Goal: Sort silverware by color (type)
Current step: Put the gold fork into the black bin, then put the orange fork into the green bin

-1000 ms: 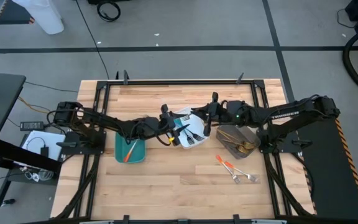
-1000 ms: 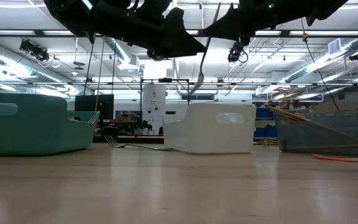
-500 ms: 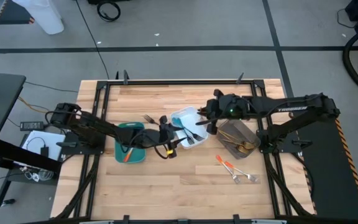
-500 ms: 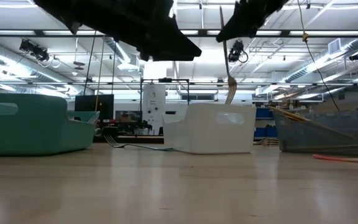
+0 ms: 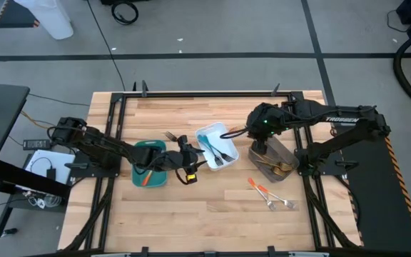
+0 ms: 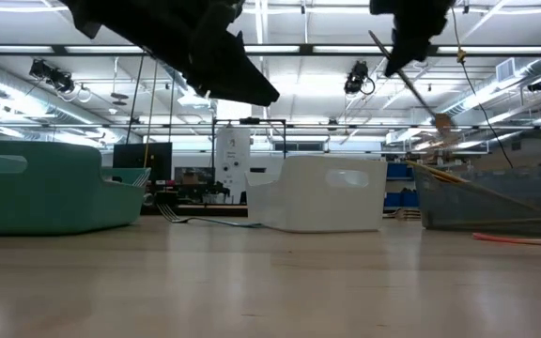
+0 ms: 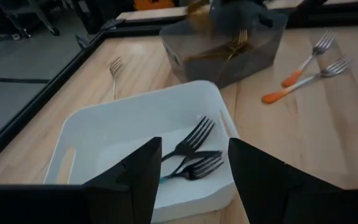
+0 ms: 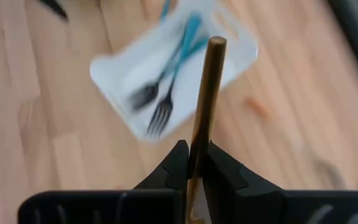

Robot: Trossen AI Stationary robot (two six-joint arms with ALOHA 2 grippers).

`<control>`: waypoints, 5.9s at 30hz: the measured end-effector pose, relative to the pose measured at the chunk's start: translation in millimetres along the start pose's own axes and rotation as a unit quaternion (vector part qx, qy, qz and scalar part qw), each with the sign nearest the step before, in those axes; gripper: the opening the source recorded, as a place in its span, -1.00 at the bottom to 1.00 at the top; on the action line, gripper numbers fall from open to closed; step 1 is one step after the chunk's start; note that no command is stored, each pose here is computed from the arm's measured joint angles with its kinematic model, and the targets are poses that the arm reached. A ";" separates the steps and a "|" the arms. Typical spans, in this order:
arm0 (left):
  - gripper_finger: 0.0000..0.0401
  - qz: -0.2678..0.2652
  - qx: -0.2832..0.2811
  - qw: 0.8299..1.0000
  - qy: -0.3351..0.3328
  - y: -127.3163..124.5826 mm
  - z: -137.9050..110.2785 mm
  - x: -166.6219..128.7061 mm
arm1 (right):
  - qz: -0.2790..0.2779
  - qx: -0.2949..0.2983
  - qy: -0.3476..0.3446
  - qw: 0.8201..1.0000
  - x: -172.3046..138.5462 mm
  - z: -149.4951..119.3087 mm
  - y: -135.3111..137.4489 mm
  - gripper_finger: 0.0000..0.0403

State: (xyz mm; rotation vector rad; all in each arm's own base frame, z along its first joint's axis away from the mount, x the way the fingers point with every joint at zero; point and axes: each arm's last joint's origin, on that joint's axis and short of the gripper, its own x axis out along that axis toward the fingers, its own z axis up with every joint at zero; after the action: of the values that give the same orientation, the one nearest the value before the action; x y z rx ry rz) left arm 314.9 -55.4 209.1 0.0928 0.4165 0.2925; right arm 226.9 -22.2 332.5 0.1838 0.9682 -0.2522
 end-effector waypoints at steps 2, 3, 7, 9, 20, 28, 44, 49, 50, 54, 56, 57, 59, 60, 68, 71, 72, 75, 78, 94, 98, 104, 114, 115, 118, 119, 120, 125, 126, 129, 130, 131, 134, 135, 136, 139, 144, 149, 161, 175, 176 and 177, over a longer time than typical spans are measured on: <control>-0.03 0.000 0.000 1.000 0.003 0.2 -0.7 0.1 | 0.006 0.013 0.029 0.999 -0.1 -5.3 -0.6 -0.81; -0.03 0.000 -0.001 1.000 0.003 0.3 -0.5 -0.2 | 0.009 0.019 0.041 0.999 -0.3 -7.4 -0.7 -0.81; -0.03 -0.004 -0.024 1.000 0.006 2.6 2.9 -5.8 | 0.013 0.037 0.089 0.995 -0.8 -15.8 -1.4 -0.81; -0.03 -0.003 -0.032 0.999 0.012 4.3 3.4 -8.9 | 0.008 0.043 0.109 0.993 -0.7 -19.8 -2.1 -0.81; -0.03 0.001 -0.033 0.998 0.048 7.2 -1.6 -13.8 | 0.016 0.059 0.199 0.978 27.6 -50.5 -3.9 -0.81; -0.03 0.002 -0.034 0.998 0.049 7.2 -1.9 -13.9 | 0.008 0.027 0.235 0.972 45.4 -69.8 -6.6 -0.81; -0.03 -0.032 -0.053 0.997 0.056 5.6 -2.2 -13.8 | -0.017 0.039 0.230 0.972 67.8 -84.4 -17.8 -0.33; -0.03 -0.050 -0.054 0.996 0.058 2.4 -0.8 -18.6 | 0.002 0.064 0.220 0.973 58.0 -72.9 -16.7 -0.19; -0.03 -0.053 -0.050 0.995 0.063 1.4 -1.6 -20.0 | 0.002 0.061 0.216 0.975 57.2 -71.6 -15.4 -0.18; -0.03 -0.059 -0.055 0.994 0.067 -1.8 -1.5 -24.6 | -0.019 0.032 0.186 0.982 58.8 -67.5 -13.5 -0.18; -0.03 -0.059 -0.055 0.993 0.081 -3.5 -4.8 -26.0 | -0.035 0.023 0.174 0.984 59.4 -65.9 -14.1 -0.19; -0.03 -0.059 -0.056 0.993 0.085 -4.2 -5.7 -26.6 | -0.040 0.017 0.167 0.985 59.8 -64.8 -14.4 -0.19; -0.03 -0.059 -0.051 0.992 0.103 -5.4 -9.5 -28.3 | -0.054 0.006 0.145 0.988 61.0 -61.0 -15.2 -0.19; -0.03 -0.056 -0.050 0.990 0.116 -5.2 -12.3 -29.0 | -0.058 0.000 0.131 0.990 61.7 -58.4 -15.8 -0.19; -0.03 -0.043 -0.065 0.983 0.165 -2.2 -21.1 -32.7 | -0.039 -0.009 0.053 0.998 65.5 -40.8 -28.0 -0.25; -0.03 -0.042 -0.059 0.982 0.175 -1.9 -23.2 -33.5 | -0.045 -0.008 0.034 0.998 66.0 -36.2 -35.8 -0.28; -0.03 -0.042 -0.058 0.982 0.178 -1.7 -23.7 -33.7 | -0.047 -0.007 0.029 0.998 66.0 -35.0 -38.4 -0.28; -0.03 -0.041 -0.057 0.981 0.179 -1.4 -24.0 -33.7 | -0.051 0.000 0.020 0.999 70.7 -31.0 -45.2 -0.28; -0.03 -0.041 -0.054 0.981 0.180 -1.4 -24.2 -33.8 | -0.050 0.000 0.035 0.998 84.8 -28.6 -51.1 -0.28; -0.03 -0.036 -0.046 0.983 0.176 -0.8 -23.7 -33.4 | -0.051 -0.011 0.105 0.993 145.0 -3.5 -104.7 -0.28; -0.03 -0.036 -0.043 0.983 0.175 -0.7 -23.6 -33.4 | -0.042 -0.036 0.121 0.991 151.2 -5.1 -118.2 -0.28; -0.03 -0.036 -0.036 0.983 0.174 -0.6 -23.5 -33.2 | -0.024 -0.060 0.161 0.985 160.1 -16.1 -136.2 -0.28; -0.03 -0.008 -0.020 0.986 0.165 1.0 -23.4 -32.5 | -0.052 -0.099 0.233 0.966 191.8 -31.4 -151.4 -0.28; -0.03 -0.008 -0.020 0.986 0.165 1.0 -23.4 -32.5 | -0.052 -0.101 0.239 0.964 193.5 -32.6 -151.4 -0.28; -0.03 -0.008 -0.019 0.986 0.165 0.9 -23.4 -32.5 | -0.058 -0.103 0.245 0.962 194.4 -33.5 -152.9 -0.31; -0.03 -0.009 -0.016 0.986 0.165 0.9 -23.4 -32.6 | -0.057 -0.104 0.244 0.962 194.3 -33.7 -153.5 -0.33; -0.03 -0.009 -0.014 0.986 0.165 1.0 -23.4 -32.5 | -0.057 -0.104 0.244 0.963 194.1 -33.5 -153.5 -0.36; -0.03 -0.009 -0.013 0.986 0.165 0.9 -23.4 -32.5 | -0.059 -0.111 0.246 0.961 192.9 -33.9 -154.3 -0.63; -0.03 -0.009 -0.013 0.986 0.165 0.9 -23.4 -32.5 | -0.057 -0.114 0.248 0.960 193.2 -34.2 -154.3 -0.71; -0.03 -0.009 -0.015 0.986 0.165 0.9 -23.5 -32.5 | -0.055 -0.116 0.252 0.959 193.4 -35.0 -153.6 -0.92; -0.03 -0.009 -0.015 0.986 0.165 0.9 -23.5 -32.5 | -0.055 -0.116 0.251 0.959 193.4 -34.8 -153.7 -0.94; -0.03 -0.009 -0.016 0.986 0.165 0.9 -23.5 -32.5 | -0.056 -0.113 0.251 0.960 193.4 -34.7 -153.7 -0.95; -0.03 -0.008 -0.023 0.986 0.165 0.9 -23.5 -32.5 | -0.065 -0.111 0.259 0.957 192.9 -35.7 -153.9 -0.93; -0.03 -0.007 -0.025 0.986 0.165 0.9 -23.4 -32.5 | -0.069 -0.114 0.265 0.955 192.4 -36.3 -153.7 -0.93; -0.03 -0.007 -0.026 0.986 0.165 0.9 -23.4 -32.5 | -0.073 -0.115 0.270 0.953 191.5 -36.8 -153.6 -0.94; -0.03 -0.007 -0.026 0.986 0.165 0.9 -23.4 -32.4 | -0.077 -0.114 0.267 0.954 186.8 -35.5 -152.9 -0.97; -0.03 0.000 -0.025 0.986 0.162 1.3 -23.2 -32.4 | -0.120 -0.112 0.263 0.951 179.4 -30.8 -148.7 -0.96; -0.03 0.012 -0.023 0.987 0.159 2.0 -23.1 -32.3 | -0.177 -0.118 0.245 0.946 168.0 -22.2 -139.0 -0.96; -0.03 0.028 -0.039 0.988 0.145 2.4 -21.1 -31.6 | -0.206 -0.185 0.121 0.953 126.4 5.2 -91.8 -0.96; 0.06 0.040 -0.041 0.992 0.112 2.0 -15.1 -30.0 | -0.201 -0.263 0.081 0.940 121.1 7.4 -26.6 -0.96; 0.08 0.039 -0.042 0.992 0.111 1.9 -14.7 -29.9 | -0.203 -0.263 0.082 0.940 120.9 6.5 -23.5 -0.96; 0.10 0.038 -0.044 0.993 0.107 1.7 -13.8 -29.7 | -0.204 -0.260 0.084 0.940 120.6 5.3 -20.5 -0.96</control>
State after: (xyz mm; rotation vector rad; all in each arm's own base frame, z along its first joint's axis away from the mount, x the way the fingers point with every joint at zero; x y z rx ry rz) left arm 282.9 -62.3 208.2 -0.0100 0.6121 0.3982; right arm 290.3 -58.7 234.4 -0.4951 1.2075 -0.3542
